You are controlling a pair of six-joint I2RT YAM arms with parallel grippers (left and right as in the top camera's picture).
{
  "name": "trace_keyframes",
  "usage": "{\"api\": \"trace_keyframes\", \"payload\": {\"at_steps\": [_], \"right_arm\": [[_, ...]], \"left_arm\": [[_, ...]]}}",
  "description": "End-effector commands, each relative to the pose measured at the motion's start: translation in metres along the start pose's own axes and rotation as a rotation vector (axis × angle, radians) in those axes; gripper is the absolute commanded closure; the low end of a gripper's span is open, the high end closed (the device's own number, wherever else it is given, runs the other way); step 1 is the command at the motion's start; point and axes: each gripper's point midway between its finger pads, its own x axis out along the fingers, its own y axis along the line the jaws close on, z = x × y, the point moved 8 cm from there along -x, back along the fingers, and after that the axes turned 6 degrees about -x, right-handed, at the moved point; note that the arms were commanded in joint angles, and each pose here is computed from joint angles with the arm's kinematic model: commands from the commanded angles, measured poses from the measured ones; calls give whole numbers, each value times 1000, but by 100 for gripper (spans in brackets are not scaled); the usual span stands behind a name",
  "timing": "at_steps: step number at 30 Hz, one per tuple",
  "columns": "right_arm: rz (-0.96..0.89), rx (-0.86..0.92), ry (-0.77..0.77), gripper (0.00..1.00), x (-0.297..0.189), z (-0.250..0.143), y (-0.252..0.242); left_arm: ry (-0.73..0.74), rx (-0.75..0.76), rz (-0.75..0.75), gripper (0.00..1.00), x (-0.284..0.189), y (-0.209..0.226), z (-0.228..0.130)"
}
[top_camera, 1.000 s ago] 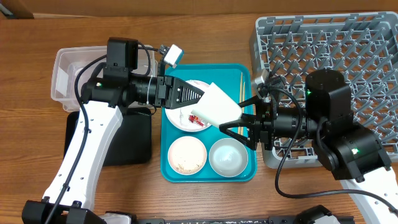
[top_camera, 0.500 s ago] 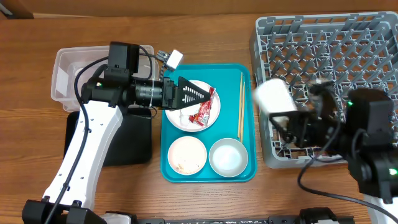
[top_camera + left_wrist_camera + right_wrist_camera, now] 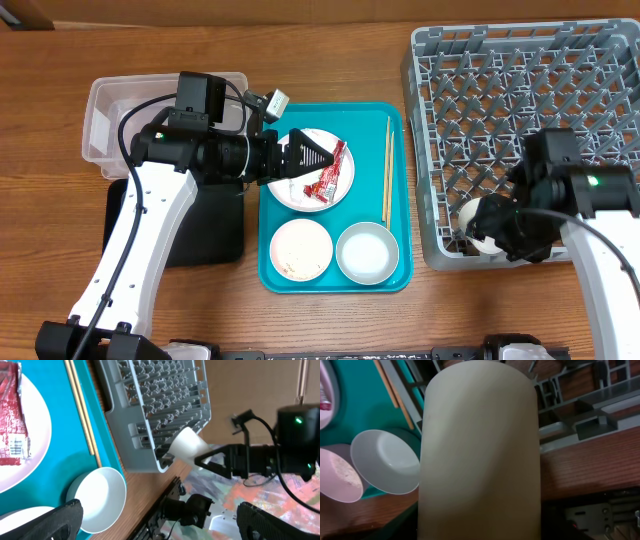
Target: Sort waste into correct bins and load items into the dishwasher
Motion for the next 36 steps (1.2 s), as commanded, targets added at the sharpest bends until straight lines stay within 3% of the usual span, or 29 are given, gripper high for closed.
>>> {"api": "trace_keyframes", "payload": {"at_steps": [1, 6, 7, 11, 16, 18, 23, 26, 31, 36], "right_arm": [[-27, -17, 28, 43, 7, 9, -1], [77, -80, 78, 32, 15, 13, 9], [112, -99, 81, 21, 15, 12, 12], [119, -102, 66, 5, 11, 14, 13], [129, -100, 21, 3, -1, 20, 17], [136, -110, -17, 3, -9, 23, 19], [215, -158, -206, 3, -42, 31, 30], [333, -213, -355, 3, -66, 33, 42], [403, -228, -509, 2, -90, 30, 48], [404, -229, -513, 2, -91, 28, 48]], "left_arm": [[6, 14, 24, 0, 1, 1, -2], [26, 11, 31, 0, 2, 2, -7], [30, 13, 30, 0, 3, 2, -7], [38, 26, 30, 0, 5, 0, -8], [63, 30, 79, 0, 12, 2, -15], [84, 47, 121, 4, 17, 2, -19], [142, 92, 437, 23, 38, 13, -41], [145, 135, 689, 23, 54, 20, -55], [123, 163, 979, 22, 83, 36, -84], [48, 102, 1045, 30, 108, 60, -84]]}}
